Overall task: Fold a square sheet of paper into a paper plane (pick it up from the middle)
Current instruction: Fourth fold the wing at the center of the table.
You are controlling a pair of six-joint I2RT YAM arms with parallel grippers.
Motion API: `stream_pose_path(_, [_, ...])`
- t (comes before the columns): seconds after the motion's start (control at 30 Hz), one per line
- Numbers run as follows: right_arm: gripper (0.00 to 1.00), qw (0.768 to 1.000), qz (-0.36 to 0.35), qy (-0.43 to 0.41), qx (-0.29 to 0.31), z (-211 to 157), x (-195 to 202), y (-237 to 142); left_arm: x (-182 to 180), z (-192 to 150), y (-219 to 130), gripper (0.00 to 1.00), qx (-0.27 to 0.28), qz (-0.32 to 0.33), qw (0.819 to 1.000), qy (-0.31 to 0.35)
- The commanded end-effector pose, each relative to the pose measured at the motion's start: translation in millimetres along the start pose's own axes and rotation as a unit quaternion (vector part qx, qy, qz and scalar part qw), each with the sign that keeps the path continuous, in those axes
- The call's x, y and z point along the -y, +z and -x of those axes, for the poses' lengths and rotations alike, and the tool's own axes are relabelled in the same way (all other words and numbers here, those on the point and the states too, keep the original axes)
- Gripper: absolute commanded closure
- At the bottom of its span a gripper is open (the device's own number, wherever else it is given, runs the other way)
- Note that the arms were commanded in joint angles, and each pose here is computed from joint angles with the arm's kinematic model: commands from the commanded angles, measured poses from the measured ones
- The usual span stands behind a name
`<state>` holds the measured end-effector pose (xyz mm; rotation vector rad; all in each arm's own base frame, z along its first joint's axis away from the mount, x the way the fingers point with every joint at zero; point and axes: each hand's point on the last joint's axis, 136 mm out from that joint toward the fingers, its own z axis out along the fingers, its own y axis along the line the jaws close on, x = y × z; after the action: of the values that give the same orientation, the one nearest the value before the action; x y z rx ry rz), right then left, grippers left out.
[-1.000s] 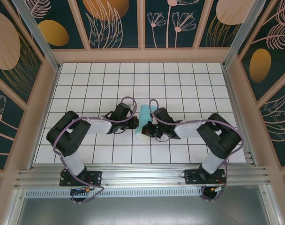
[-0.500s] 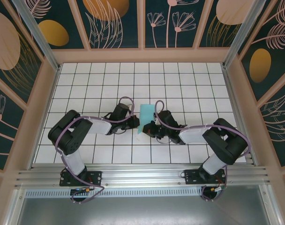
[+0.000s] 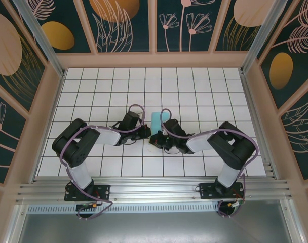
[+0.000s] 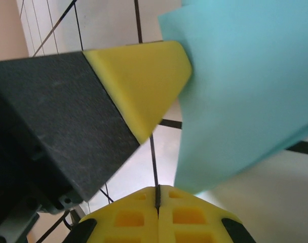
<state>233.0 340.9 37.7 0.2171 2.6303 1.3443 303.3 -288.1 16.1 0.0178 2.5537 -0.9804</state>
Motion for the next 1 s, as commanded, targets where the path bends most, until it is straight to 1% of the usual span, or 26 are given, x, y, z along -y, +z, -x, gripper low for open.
stream_pose_path(0.0, [0.96,1.0,0.004,-0.014,-0.004,3,-9,9,-7,-18,8,0.92,-0.035,0.007,0.999,0.006])
stream_pose_path(0.17, [0.97,0.998,-0.057,-0.002,-0.011,1,20,19,-7,-17,10,0.92,-0.036,0.007,0.999,0.006])
stream_pose_path(0.3, [0.96,0.997,-0.079,0.0,-0.024,-3,32,24,-7,-18,10,0.92,-0.036,0.008,0.999,0.005])
stream_pose_path(0.43, [0.96,0.997,-0.069,-0.013,-0.021,-1,20,21,-7,-16,10,0.92,-0.035,0.01,0.999,0.006])
stream_pose_path(0.53, [0.96,0.998,-0.054,-0.026,-0.002,6,2,7,-9,-17,10,0.92,-0.036,0.012,0.999,0.008])
stream_pose_path(0.67, [0.95,0.999,-0.038,-0.029,0.017,15,-9,-8,-9,-18,10,0.92,-0.038,0.013,0.999,0.01])
stream_pose_path(0.8, [0.95,0.999,-0.006,-0.031,-0.01,7,-17,0,-8,-18,10,0.92,-0.038,0.011,0.999,0.01])
stream_pose_path(0.9, [0.95,0.999,-0.015,-0.022,-0.023,1,-10,10,-8,-17,10,0.92,-0.037,0.011,0.999,0.009])
stream_pose_path(0.97, [0.96,0.999,-0.041,-0.014,-0.031,-1,4,17,-7,-17,10,0.92,-0.037,0.01,0.999,0.008])
